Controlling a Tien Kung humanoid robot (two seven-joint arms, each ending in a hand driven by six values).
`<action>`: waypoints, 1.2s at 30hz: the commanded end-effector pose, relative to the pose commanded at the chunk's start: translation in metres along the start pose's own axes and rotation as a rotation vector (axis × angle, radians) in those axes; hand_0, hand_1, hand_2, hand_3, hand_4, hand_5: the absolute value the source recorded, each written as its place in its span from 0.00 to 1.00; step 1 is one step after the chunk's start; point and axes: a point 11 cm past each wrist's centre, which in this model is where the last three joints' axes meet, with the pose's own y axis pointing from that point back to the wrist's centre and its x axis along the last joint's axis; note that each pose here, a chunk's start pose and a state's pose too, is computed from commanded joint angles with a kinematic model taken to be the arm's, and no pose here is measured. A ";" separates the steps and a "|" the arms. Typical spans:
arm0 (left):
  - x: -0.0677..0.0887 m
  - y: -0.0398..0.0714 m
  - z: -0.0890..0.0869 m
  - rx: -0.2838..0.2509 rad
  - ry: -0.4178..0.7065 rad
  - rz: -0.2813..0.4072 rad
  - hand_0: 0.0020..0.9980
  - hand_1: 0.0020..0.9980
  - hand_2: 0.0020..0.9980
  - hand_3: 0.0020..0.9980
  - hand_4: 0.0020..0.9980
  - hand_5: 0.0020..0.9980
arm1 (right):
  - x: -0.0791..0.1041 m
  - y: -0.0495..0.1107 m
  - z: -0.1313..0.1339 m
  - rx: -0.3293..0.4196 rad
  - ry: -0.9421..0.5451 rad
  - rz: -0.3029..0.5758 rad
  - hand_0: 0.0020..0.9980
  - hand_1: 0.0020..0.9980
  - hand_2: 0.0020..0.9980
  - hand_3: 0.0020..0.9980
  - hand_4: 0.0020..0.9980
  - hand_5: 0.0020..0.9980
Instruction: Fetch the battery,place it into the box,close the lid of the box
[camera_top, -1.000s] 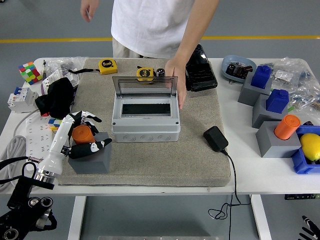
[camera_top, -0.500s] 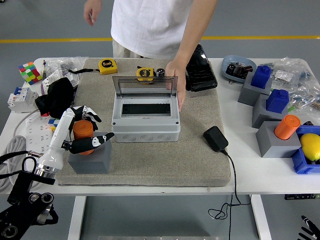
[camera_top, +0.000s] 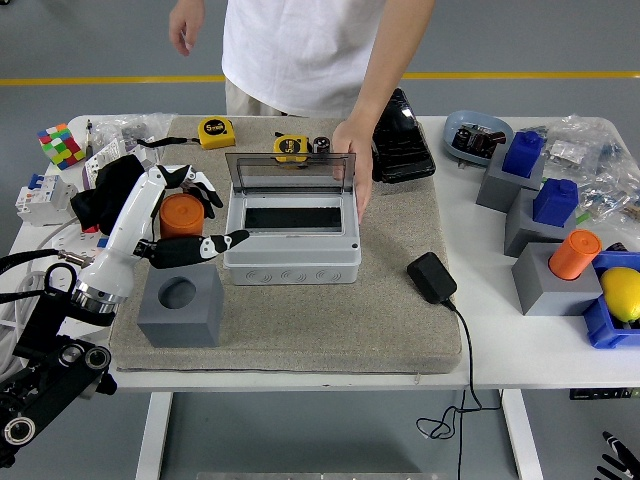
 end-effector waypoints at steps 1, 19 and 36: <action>-0.001 -0.007 0.003 -0.012 -0.020 -0.013 0.03 0.07 0.22 0.34 1.00 0.00 | 0.000 0.000 0.000 0.000 0.000 0.000 0.62 0.68 0.66 0.54 0.92 0.49; -0.070 -0.066 0.012 -0.063 -0.442 -0.428 0.04 0.08 0.22 0.33 0.93 0.00 | -0.002 0.000 0.007 -0.015 0.004 0.004 0.63 0.68 0.66 0.54 0.92 0.49; -0.102 -0.100 -0.007 0.002 -0.578 -0.531 0.04 0.09 0.24 0.46 0.92 0.00 | -0.004 0.000 0.012 -0.026 0.013 0.003 0.62 0.68 0.66 0.54 0.92 0.49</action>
